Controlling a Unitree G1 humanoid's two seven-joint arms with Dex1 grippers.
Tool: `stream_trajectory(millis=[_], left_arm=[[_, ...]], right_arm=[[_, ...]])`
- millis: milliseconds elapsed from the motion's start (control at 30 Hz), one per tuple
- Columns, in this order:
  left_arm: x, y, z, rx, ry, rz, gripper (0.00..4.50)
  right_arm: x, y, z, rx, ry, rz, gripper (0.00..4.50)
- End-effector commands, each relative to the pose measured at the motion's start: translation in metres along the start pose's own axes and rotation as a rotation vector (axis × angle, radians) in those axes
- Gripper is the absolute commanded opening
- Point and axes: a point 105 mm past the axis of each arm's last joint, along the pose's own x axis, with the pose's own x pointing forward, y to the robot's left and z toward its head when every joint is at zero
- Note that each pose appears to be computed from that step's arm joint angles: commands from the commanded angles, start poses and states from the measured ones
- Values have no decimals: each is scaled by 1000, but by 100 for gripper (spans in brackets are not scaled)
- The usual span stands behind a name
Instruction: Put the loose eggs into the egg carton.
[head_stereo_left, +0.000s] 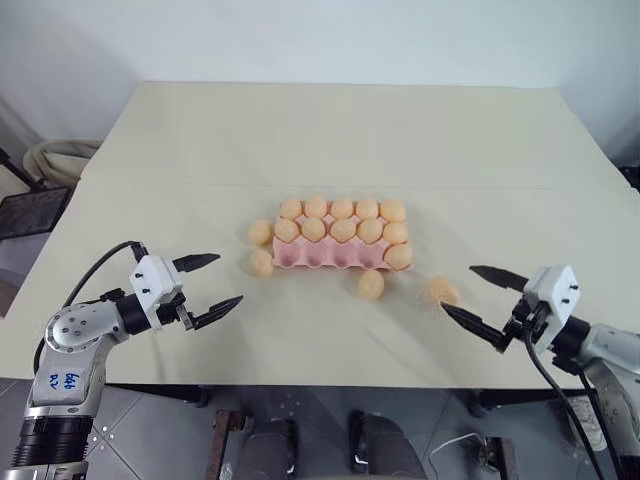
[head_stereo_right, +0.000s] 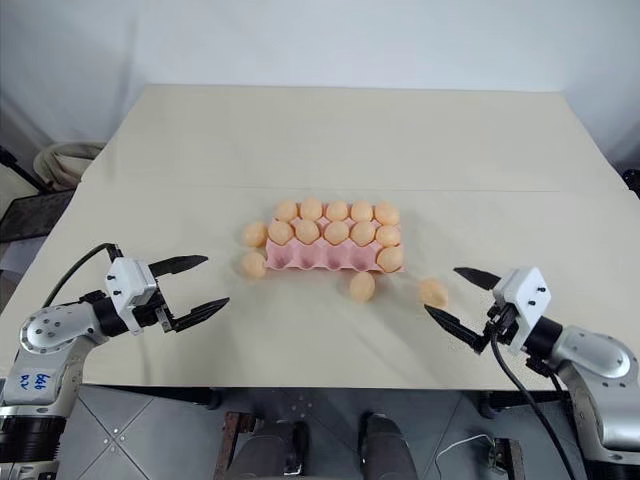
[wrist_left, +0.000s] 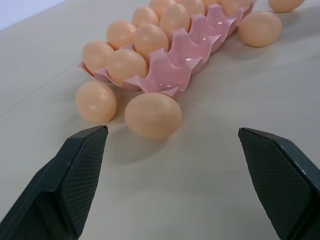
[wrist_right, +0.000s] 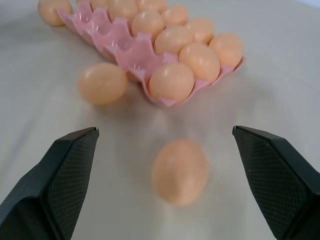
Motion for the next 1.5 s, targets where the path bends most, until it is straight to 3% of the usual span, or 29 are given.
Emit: stream_trajectory(millis=[33,200,467,567,1067,1200,1367,1500], left_arm=[[3,-4,9,53,-29,-19,444],[9,-7,9,17,-39,-30,444],[32,-31,29,37,-107,-154,444],[32,-35,35,25,-125,-177,444],[19,-39,31,6,-103,-128,444],[16,-39,32,7,-100,-108,450],[9,-35,29,2,-83,-68,450],[1,-28,24,-7,-69,-11,450]], right_arm=[[-2,4,13,-22,-41,-6,450],[-6,6,4,19,-28,-50,450],[-31,-6,-28,46,75,-130,450],[-33,-9,-28,50,67,-139,450],[32,-23,-33,94,111,-52,450],[43,-24,-35,92,117,-17,356],[43,-21,-30,60,104,23,173],[46,-18,-5,40,39,65,157]])
